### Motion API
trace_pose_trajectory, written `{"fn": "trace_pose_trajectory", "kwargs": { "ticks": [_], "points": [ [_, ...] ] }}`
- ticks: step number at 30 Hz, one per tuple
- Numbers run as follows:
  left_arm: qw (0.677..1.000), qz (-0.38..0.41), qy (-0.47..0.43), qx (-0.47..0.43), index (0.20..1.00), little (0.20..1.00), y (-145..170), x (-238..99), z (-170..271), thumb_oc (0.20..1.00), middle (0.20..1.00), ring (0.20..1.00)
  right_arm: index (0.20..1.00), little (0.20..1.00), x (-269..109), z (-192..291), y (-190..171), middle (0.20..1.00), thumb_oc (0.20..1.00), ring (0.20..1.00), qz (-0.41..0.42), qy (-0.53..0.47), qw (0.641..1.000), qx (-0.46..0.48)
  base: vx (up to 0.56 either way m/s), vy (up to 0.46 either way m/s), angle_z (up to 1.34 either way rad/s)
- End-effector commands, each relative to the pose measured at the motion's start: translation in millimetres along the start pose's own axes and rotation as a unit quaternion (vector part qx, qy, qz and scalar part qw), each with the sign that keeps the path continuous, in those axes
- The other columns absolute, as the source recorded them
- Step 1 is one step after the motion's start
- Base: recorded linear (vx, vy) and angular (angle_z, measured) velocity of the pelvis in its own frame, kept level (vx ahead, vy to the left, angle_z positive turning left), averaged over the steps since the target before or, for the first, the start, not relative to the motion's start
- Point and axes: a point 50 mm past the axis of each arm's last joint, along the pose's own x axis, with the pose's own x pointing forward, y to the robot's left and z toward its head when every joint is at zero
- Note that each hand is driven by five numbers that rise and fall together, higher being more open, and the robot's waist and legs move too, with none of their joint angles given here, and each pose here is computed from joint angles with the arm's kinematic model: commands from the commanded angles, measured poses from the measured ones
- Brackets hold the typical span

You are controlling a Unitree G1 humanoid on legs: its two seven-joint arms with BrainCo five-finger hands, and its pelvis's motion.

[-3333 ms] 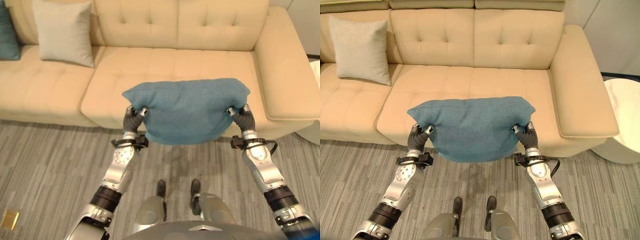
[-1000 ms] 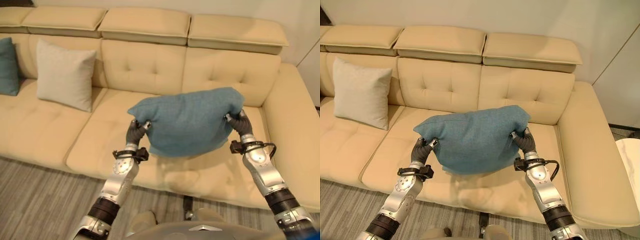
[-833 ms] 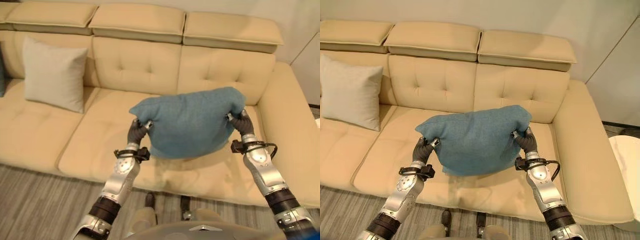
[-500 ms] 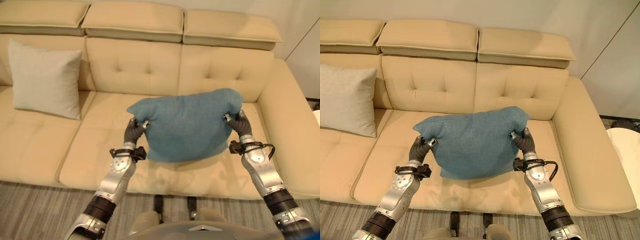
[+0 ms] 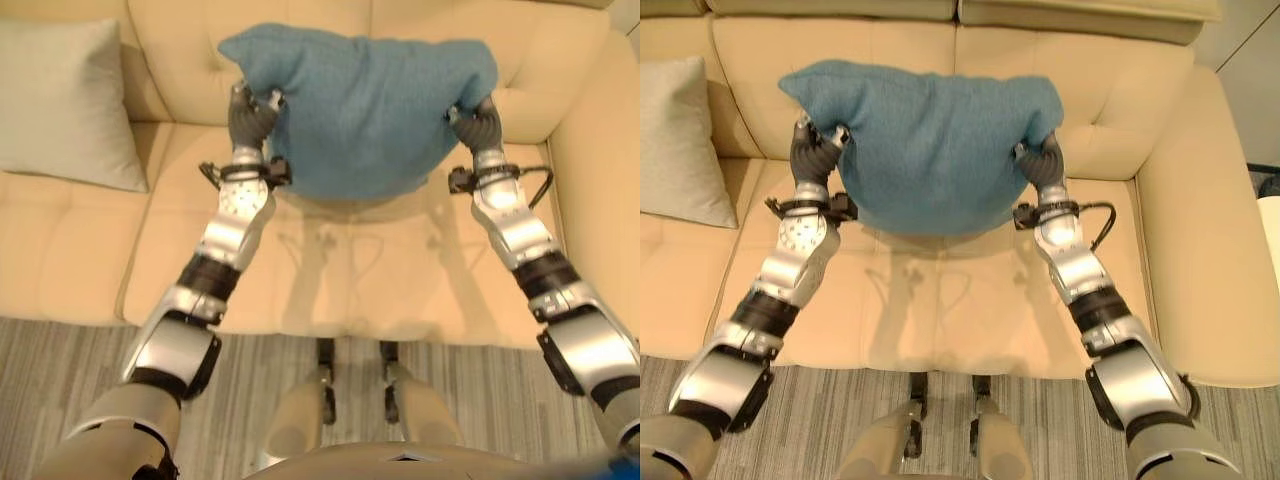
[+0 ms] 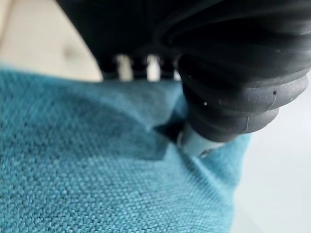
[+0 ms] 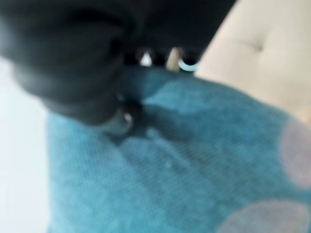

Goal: Pick up all the scattered cushions and arrange them neatly on the sofa.

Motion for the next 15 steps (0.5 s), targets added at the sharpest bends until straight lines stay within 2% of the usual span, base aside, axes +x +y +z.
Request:
{"fn": "trace_pose_trajectory", "kwargs": {
  "ticks": [1, 4, 7, 11, 15],
  "points": [
    [0.978, -0.104, -0.178, -0.038, 0.2, 0.2, -58.4, 11.0, 80.9, 0.2, 0.2, 0.2, 0.2, 0.2, 18.4, 94.3, 30.1, 0.2, 0.2, 0.2, 0.053, -0.185, 0.981, 0.034, 0.0, 0.0, 0.0],
    [0.974, -0.098, -0.203, -0.019, 0.2, 0.2, -61.8, 24.5, 100.7, 0.2, 0.2, 0.2, 0.2, 0.2, 32.1, 112.2, 23.5, 0.2, 0.2, 0.2, 0.036, -0.202, 0.979, 0.016, 0.01, -0.002, 0.01],
    [0.974, -0.094, -0.208, 0.011, 0.2, 0.2, -59.6, 33.3, 106.1, 0.2, 0.2, 0.2, 0.2, 0.2, 38.2, 109.1, 20.5, 0.2, 0.2, 0.2, 0.035, -0.189, 0.981, 0.004, 0.02, -0.015, 0.09],
    [0.978, -0.09, -0.185, 0.034, 0.2, 0.2, -54.0, 40.2, 98.7, 0.2, 0.2, 0.2, 0.2, 0.2, 43.2, 97.3, 15.6, 0.2, 0.2, 0.2, 0.043, -0.162, 0.985, -0.036, 0.02, -0.012, 0.03],
    [0.981, -0.072, -0.168, 0.058, 0.2, 0.2, -45.3, 47.9, 93.7, 0.2, 0.2, 0.2, 0.2, 0.2, 44.1, 91.0, 14.5, 0.2, 0.2, 0.2, 0.036, -0.15, 0.987, -0.035, 0.01, -0.009, 0.13]
  ]
}}
